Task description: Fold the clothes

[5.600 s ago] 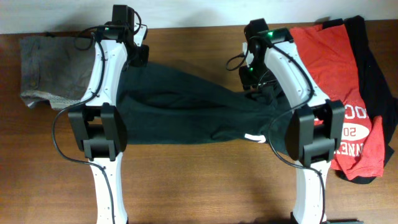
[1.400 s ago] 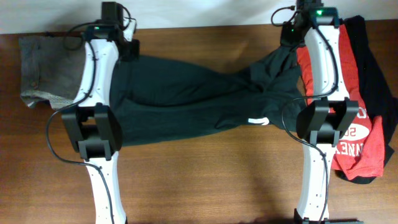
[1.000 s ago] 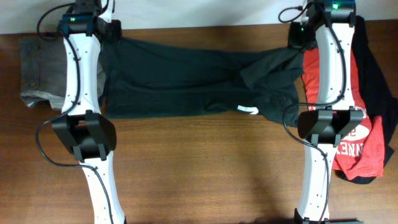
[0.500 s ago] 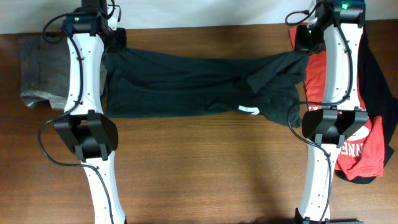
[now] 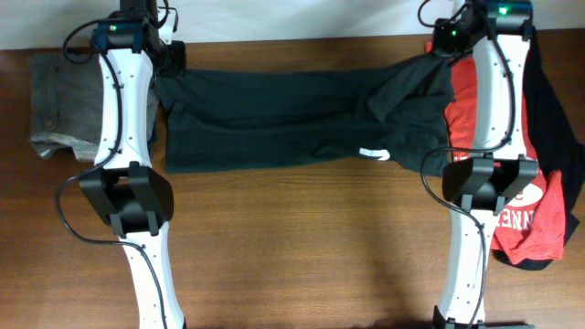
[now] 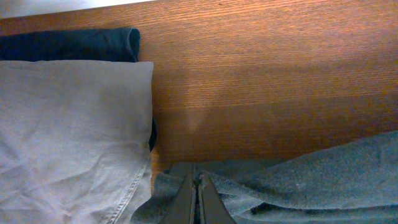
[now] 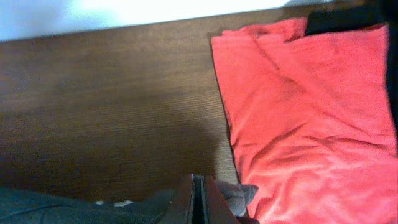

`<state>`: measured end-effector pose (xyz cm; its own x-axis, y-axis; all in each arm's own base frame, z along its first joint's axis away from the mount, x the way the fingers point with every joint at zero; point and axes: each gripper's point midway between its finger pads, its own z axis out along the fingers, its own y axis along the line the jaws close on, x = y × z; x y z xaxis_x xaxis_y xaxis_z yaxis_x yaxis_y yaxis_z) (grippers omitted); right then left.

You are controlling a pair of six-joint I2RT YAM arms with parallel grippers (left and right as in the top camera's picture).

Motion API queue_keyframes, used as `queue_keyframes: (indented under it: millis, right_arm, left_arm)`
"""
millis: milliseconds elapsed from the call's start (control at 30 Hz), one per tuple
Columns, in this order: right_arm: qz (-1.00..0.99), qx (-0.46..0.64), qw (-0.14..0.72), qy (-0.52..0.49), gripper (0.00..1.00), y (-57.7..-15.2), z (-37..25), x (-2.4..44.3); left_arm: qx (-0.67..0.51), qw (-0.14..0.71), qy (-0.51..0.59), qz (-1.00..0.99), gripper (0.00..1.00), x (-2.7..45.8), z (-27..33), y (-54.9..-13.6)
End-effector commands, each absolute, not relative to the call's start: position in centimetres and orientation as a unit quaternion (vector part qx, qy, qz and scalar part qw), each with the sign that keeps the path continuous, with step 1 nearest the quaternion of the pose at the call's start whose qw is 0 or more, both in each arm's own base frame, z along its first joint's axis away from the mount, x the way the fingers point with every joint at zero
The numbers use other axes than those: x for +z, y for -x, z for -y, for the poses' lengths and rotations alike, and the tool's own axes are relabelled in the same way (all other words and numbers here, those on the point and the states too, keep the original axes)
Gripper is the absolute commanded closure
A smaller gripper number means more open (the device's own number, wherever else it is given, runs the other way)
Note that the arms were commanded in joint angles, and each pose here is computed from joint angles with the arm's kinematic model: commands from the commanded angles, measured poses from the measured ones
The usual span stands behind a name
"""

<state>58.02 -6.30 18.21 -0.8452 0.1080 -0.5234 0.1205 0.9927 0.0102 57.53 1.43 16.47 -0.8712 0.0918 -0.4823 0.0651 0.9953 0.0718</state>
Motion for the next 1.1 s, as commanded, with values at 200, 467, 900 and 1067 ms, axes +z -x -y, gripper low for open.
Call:
queue_keyframes:
  millis: [200, 467, 900, 1067]
  right_arm:
    - [-0.963, -0.010, 0.264, -0.059, 0.94, -61.4, 7.1, 10.9]
    - [-0.955, 0.031, 0.292, -0.043, 0.42, -60.8, 5.1, 15.6]
    - [-0.972, 0.035, 0.228, 0.052, 0.40, -58.6, -7.1, 12.7]
    - [-0.980, -0.003, 0.188, 0.069, 0.40, -57.3, -8.1, 10.2]
  left_arm:
    - [0.028, 0.266, -0.041, -0.963, 0.99, 18.0, -1.5, -57.5]
    - [0.028, 0.264, -0.040, -0.963, 0.99, 17.9, -1.5, -57.5]
    - [0.028, 0.264, -0.040, -0.963, 0.99, 17.9, -1.5, -57.5]
    - [0.028, 0.264, -0.041, -0.963, 0.99, 17.9, -1.5, -57.5]
